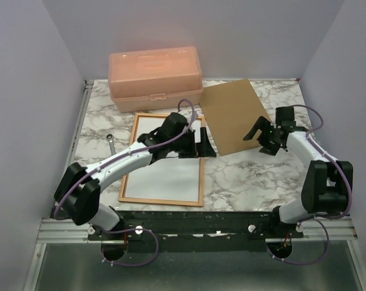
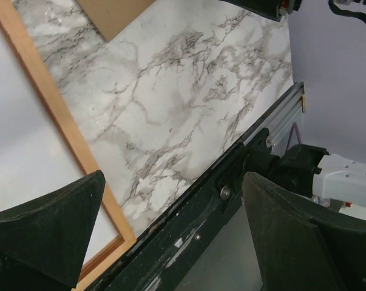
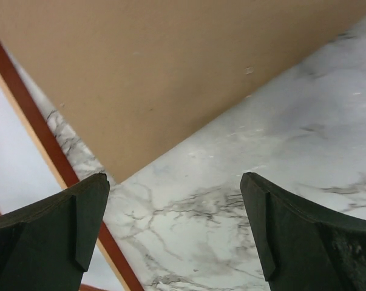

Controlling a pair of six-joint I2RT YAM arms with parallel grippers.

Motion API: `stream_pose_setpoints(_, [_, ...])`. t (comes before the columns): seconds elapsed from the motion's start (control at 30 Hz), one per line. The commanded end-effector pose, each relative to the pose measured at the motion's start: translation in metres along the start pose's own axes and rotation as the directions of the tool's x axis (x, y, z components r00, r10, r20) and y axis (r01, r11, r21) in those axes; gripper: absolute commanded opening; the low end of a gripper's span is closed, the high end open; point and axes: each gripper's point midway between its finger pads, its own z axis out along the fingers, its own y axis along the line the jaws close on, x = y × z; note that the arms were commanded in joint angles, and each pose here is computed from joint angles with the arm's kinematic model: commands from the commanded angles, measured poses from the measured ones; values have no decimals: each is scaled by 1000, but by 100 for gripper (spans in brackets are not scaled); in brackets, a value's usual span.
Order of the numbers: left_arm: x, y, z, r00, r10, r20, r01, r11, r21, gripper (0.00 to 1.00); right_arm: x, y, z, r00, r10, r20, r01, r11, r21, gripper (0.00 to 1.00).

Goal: Put the photo into the frame

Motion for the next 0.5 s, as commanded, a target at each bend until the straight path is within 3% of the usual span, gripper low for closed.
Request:
stream_pose_setpoints(0.0, [-20, -12, 40, 1000, -4, 7, 4, 999, -38, 99, -32, -33, -12, 999, 25, 48, -29, 996, 87, 100])
stream_pose_setpoints(0.37, [-43, -10, 119, 998, -59, 31, 64, 978, -200, 98, -126, -106, -1, 972, 118, 204, -183, 923, 338, 100])
stream_pose_setpoints(0.47, [-49, -2, 134, 997, -53, 52, 65, 962, -264, 99, -144, -118, 7, 963, 141, 230, -217, 911, 349, 100])
